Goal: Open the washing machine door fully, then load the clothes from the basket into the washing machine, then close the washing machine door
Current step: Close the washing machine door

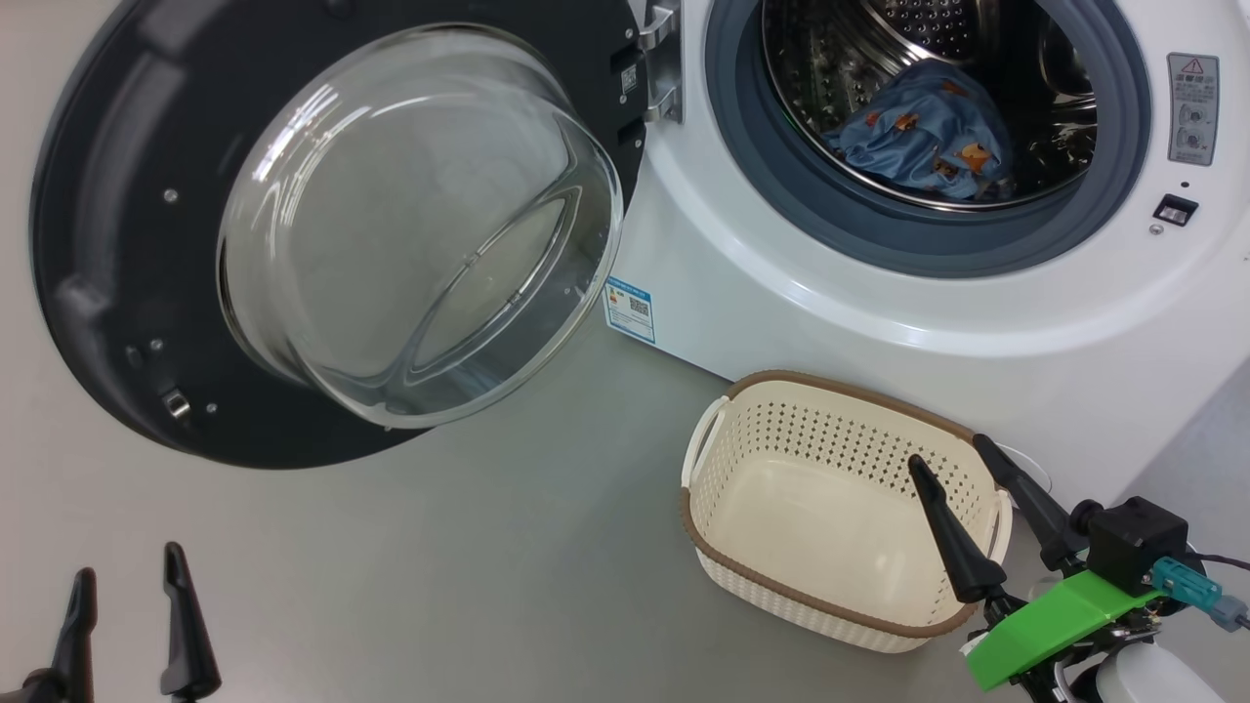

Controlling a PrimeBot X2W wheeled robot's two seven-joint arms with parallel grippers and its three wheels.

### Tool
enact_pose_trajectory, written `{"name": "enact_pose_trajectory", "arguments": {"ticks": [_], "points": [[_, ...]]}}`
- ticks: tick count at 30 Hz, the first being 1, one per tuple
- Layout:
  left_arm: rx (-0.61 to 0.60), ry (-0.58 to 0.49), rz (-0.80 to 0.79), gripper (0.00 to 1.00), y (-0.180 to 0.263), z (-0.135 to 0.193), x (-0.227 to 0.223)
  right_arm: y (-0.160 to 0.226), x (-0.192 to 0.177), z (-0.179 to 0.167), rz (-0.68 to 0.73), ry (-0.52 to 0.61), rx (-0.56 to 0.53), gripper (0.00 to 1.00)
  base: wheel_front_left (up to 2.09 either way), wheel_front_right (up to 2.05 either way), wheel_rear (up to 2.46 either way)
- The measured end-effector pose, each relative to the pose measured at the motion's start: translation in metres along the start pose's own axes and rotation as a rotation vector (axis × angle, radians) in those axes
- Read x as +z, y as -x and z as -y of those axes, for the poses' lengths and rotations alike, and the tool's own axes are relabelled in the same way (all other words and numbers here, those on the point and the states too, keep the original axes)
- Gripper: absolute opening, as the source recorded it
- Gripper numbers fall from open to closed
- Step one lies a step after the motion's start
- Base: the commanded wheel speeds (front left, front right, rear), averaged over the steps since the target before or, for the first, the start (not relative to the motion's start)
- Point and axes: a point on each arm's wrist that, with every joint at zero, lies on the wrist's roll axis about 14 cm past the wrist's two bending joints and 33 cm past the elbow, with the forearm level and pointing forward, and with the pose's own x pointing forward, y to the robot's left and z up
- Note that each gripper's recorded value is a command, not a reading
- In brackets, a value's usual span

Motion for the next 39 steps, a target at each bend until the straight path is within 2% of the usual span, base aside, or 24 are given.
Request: {"name": "enact_pose_trajectory", "arguments": {"ticks": [1,2,8,14,18,22,34,39], "points": [[0.001,0.003,0.001,0.37,0.0,0.0,0.0,0.0,0.0,0.0,0.001,0.0,0.0,1.0,0.0,0.0,0.0],[0.001,0.005,0.002,0.0,0.0,0.0,0.001,0.0,0.0,0.001,-0.001,-0.001,-0.001,1.0,0.0,0.0,0.0],[0.006,0.033,0.063,0.0,-0.011,0.0,0.02,0.001,-0.005,0.005,-0.007,-0.011,-0.011,1.0,0.0,0.0,0.0],[-0.032,0.104,0.227,0.0,-0.048,0.011,0.076,0.004,-0.011,0.015,-0.016,-0.025,-0.032,1.0,0.0,0.0,0.0],[-0.06,0.207,0.332,0.0,-0.078,0.011,0.121,0.001,-0.011,0.023,-0.01,-0.029,-0.044,1.0,0.0,0.0,0.0],[-0.066,0.29,0.357,0.0,-0.111,-0.001,0.153,-0.002,-0.01,0.033,-0.002,-0.03,-0.055,1.0,0.0,0.0,0.0],[-0.082,0.579,0.089,0.0,-0.188,-0.009,0.171,-0.008,-0.024,0.054,-0.018,-0.047,-0.077,1.0,0.0,0.0,0.0],[-0.101,0.583,-0.04,0.0,-0.199,-0.003,0.164,-0.009,-0.032,0.053,-0.036,-0.051,-0.063,1.0,0.0,0.0,0.0]]}}
